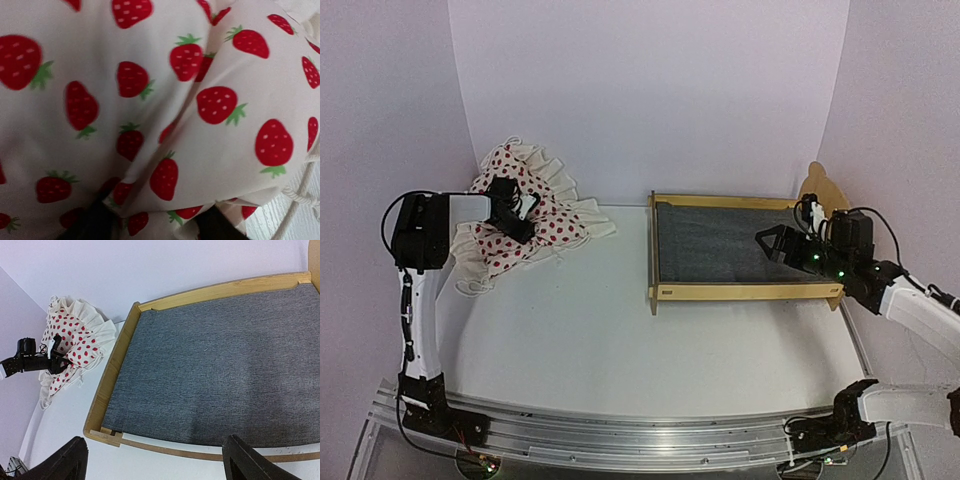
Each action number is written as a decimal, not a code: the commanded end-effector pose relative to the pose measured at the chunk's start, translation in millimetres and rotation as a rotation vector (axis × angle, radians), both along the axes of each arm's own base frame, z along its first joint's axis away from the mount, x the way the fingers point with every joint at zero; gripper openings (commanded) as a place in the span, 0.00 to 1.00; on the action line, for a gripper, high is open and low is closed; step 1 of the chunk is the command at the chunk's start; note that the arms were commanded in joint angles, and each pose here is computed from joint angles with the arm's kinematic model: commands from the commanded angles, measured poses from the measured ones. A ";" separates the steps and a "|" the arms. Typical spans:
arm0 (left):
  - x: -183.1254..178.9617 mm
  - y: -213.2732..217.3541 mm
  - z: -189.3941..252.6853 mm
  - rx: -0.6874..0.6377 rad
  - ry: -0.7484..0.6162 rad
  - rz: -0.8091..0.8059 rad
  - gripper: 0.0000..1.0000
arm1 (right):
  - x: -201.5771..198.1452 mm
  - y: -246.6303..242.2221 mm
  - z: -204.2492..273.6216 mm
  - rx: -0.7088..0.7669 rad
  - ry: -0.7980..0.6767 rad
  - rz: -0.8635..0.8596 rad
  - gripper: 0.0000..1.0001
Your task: Set up the pet bed
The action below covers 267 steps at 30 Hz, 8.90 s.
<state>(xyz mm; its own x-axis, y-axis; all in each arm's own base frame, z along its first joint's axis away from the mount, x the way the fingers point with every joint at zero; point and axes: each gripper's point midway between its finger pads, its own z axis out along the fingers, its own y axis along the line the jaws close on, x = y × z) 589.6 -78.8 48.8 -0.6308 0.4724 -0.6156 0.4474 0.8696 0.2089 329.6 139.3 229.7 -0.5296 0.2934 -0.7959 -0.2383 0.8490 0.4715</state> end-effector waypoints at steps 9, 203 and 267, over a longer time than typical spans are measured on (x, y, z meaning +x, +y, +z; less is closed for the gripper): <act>-24.1 -20.7 251.2 -0.264 -0.367 -0.048 0.00 | 13.1 31.0 38.0 0.066 -0.021 0.058 0.91; -296.7 -328.0 200.9 -0.344 -0.108 -1.410 0.65 | -5.0 -100.9 10.4 -0.558 0.667 0.026 0.96; -84.9 -352.4 133.7 -0.620 0.005 -0.162 0.63 | 169.2 -136.8 17.6 -0.635 0.343 -0.194 0.76</act>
<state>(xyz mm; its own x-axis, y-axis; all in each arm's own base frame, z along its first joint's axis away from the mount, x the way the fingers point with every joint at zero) 510.6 -442.6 173.0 -0.5018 0.1652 -0.8491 0.6745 0.6893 -0.2644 539.3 -40.1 184.9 -0.8316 -0.1001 -0.5463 0.0789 0.9524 -0.2945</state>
